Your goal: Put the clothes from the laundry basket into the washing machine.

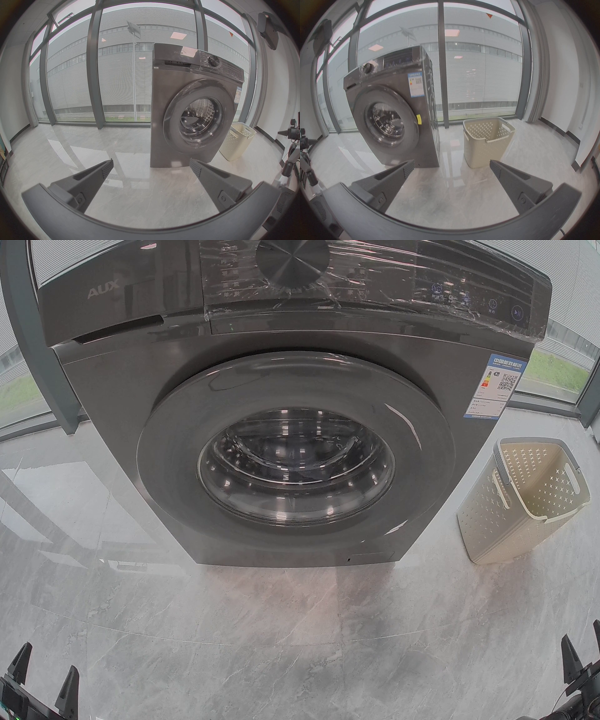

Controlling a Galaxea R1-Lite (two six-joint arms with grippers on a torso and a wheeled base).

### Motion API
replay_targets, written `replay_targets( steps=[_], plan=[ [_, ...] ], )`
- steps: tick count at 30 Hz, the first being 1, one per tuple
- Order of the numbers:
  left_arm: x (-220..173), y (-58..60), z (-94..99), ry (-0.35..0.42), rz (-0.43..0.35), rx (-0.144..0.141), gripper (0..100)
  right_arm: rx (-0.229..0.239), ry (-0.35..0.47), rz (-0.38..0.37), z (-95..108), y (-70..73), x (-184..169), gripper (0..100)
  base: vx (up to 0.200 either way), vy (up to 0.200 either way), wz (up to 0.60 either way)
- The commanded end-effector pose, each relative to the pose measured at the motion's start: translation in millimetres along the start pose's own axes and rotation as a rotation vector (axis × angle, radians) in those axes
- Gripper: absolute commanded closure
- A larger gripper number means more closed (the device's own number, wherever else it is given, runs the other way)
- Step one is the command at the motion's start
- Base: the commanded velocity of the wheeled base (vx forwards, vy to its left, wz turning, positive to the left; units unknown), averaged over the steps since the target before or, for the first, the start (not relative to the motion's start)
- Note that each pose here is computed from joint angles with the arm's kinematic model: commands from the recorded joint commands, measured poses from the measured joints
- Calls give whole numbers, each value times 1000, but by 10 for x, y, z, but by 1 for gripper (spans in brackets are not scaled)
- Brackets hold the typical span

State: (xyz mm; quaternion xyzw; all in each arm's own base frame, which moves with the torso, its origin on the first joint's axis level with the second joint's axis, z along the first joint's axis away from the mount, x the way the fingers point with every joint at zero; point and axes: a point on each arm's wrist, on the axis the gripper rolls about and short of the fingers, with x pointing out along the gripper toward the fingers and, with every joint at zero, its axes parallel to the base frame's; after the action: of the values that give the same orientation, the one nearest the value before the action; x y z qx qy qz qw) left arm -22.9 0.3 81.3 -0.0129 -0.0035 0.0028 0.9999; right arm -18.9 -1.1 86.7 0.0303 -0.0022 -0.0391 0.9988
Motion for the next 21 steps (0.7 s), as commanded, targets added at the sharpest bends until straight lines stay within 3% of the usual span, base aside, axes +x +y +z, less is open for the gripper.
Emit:
replay_targets(
  steps=[1, 7, 21],
  plan=[
    [9, 1, -45, 12, 2, -5, 0, -8, -9, -7, -80, -7, -27, 0, 0, 0, 0],
    [7, 1, -48, 8, 7, 17, 0, -63, 16, 53, -106, 3, -28, 0, 0, 0, 0],
    [7, 1, -50, 10, 5, 12, 0, -53, 20, 62, -112, 6, -30, 0, 0, 0, 0]
  ],
)
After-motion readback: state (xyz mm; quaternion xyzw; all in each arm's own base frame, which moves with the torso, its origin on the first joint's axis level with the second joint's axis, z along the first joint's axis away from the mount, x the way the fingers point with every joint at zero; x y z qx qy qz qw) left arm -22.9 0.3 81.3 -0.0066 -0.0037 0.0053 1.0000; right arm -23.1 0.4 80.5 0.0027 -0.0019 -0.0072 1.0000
